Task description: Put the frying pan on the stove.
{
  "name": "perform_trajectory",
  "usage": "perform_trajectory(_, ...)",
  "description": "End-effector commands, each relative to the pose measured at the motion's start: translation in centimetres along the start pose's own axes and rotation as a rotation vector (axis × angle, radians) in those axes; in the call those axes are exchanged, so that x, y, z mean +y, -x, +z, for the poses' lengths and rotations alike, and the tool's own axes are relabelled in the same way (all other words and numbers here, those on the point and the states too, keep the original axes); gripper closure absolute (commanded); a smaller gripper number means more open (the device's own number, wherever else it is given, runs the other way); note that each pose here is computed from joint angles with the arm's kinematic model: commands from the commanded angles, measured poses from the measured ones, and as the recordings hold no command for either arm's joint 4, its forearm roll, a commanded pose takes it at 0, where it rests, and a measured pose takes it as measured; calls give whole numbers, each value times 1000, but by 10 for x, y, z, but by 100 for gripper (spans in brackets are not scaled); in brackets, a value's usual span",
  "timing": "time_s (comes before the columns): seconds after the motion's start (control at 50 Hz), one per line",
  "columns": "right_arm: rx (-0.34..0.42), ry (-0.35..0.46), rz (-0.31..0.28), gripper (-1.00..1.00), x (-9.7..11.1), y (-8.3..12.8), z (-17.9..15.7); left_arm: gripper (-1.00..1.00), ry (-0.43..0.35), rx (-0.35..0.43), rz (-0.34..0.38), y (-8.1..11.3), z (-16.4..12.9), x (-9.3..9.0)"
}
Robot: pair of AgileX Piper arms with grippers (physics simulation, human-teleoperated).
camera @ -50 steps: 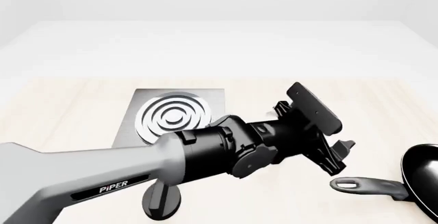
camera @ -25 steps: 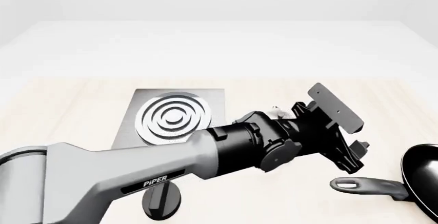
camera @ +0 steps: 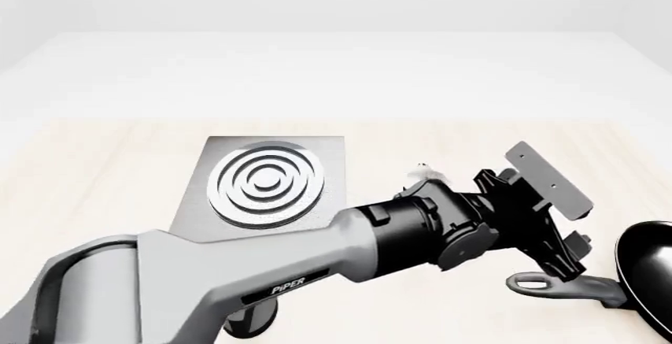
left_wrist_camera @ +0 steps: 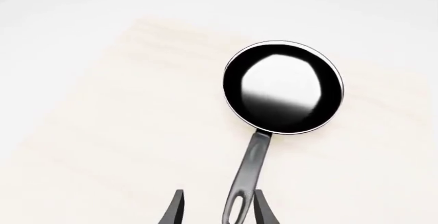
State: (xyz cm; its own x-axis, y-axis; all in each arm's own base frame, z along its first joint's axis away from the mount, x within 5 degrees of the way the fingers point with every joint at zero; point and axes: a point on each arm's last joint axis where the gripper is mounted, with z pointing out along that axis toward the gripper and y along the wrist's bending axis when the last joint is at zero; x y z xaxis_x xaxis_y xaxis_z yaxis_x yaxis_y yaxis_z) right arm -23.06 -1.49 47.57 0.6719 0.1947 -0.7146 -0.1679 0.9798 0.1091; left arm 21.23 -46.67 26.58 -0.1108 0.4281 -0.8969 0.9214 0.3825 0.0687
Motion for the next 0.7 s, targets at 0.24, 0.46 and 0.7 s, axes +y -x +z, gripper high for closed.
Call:
perform_trajectory(0.24, -2, -7, -10, -100, 2, -3, 3, -100, -24, 41, 9, -4, 24, -13)
perform_trajectory(0.46, -2, -12, -15, -100, 3, -3, 3, -100, -28, 56, 12, -8, 36, -15)
perform_trajectory(0.7, -1, -11, -18, -100, 3, -4, 4, -100, -26, 88, 0, -17, 55, -13)
